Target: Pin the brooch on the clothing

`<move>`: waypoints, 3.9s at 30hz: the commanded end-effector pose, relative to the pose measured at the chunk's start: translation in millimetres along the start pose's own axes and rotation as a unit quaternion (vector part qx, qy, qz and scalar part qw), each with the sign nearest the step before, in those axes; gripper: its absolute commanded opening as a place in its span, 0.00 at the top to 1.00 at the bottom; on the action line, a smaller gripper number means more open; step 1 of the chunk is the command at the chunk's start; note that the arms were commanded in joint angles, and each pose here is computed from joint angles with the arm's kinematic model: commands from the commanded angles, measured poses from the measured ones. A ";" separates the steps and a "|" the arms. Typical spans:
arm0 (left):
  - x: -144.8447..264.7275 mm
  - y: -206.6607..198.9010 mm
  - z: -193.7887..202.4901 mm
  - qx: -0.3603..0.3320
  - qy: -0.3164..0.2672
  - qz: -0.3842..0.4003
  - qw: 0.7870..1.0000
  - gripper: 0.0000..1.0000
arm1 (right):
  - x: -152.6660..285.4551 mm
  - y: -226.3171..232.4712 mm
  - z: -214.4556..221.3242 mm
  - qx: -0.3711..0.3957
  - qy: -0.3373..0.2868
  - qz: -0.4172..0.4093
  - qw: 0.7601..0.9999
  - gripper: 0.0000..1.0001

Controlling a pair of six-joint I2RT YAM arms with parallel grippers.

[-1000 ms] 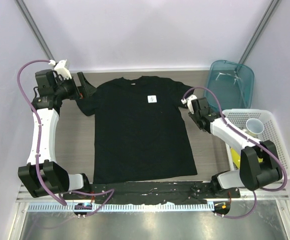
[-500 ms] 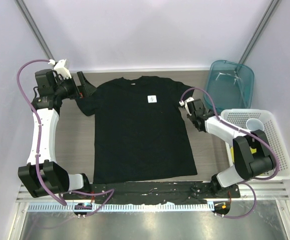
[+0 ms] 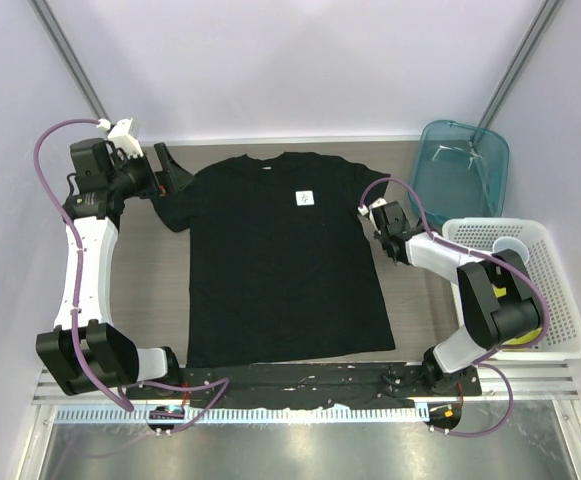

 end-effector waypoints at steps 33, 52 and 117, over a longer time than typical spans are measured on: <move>5.0 -11.9 -16.0 -0.022 -0.030 0.015 0.999 0.02 | -14.7 -16.5 -3.0 0.005 0.001 0.080 0.997 0.86; 19.2 -14.3 -26.0 -0.072 -0.056 0.000 0.996 0.00 | 39.4 -54.2 -30.3 0.008 -0.071 0.069 0.995 0.99; -2.3 -226.5 173.9 -0.018 0.147 0.339 0.929 0.33 | 323.4 40.4 -173.5 -0.134 -0.403 -0.611 0.668 0.99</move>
Point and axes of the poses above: each gripper's point midway between its finger pads, its own x axis back along the fingers, its own y axis along the line the jaws close on, z = x × y, the point moved 1 cm from there along x, back along the fingers, and after that the axes turned 12 degrees about x, right-handed, at the moved point
